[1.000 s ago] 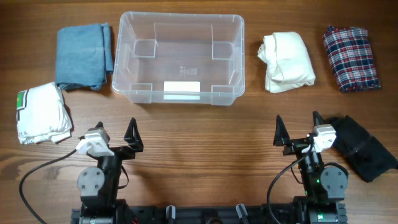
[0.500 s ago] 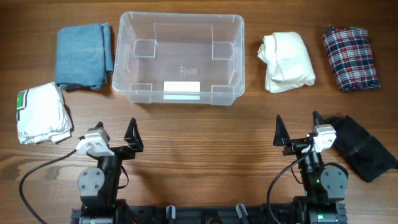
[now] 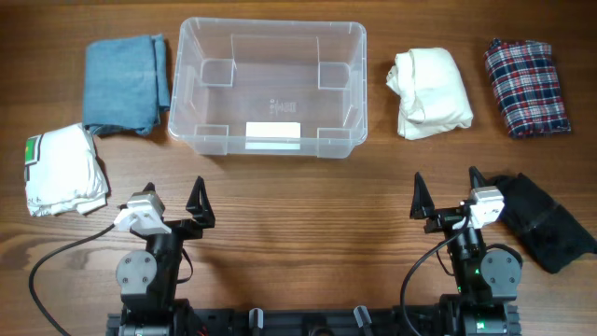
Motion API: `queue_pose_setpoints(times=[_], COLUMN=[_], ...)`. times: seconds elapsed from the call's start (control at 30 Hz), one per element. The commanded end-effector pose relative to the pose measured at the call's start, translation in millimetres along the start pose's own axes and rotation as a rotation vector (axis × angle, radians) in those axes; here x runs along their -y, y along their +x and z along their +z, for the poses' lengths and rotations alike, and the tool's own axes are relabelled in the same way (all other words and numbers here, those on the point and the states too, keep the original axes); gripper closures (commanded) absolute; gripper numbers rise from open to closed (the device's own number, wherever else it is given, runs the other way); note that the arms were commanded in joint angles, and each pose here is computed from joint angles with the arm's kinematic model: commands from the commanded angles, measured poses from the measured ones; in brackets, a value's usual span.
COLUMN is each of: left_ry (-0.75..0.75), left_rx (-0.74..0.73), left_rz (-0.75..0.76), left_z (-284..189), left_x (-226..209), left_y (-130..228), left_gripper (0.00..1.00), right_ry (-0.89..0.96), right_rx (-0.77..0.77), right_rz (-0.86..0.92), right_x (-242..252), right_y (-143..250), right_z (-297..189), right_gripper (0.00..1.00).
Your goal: Pack container
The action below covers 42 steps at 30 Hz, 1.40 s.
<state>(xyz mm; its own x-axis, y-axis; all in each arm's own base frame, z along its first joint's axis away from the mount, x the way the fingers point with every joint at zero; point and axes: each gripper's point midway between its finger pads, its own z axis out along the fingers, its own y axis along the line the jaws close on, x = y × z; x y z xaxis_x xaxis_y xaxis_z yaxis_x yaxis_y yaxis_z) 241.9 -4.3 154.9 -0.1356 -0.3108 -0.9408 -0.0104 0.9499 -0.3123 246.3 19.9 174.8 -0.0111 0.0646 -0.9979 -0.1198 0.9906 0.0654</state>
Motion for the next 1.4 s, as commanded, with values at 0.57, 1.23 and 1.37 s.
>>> queue_pose_setpoints(times=[0.57,1.23,1.37], left_ry=[0.001,0.001,0.001], left_rx=[0.002,0.002,0.002], left_rz=[0.007,0.007,0.007], left_z=[0.1,0.1,0.1], left_x=[0.2,0.2,0.2], left_y=[1.2,1.2,1.2], left_gripper=[0.0,0.0,0.0], right_ry=[-0.012,-0.061,-0.084], right_rx=[0.003,0.169,0.144], right_rz=[-0.013,-0.038,-0.04], right_x=[-1.7,-12.7,-18.2], right_y=[-0.2,-56.0,-100.1], right_z=[0.0,-5.2,6.3], right_gripper=[0.0,0.0,0.0])
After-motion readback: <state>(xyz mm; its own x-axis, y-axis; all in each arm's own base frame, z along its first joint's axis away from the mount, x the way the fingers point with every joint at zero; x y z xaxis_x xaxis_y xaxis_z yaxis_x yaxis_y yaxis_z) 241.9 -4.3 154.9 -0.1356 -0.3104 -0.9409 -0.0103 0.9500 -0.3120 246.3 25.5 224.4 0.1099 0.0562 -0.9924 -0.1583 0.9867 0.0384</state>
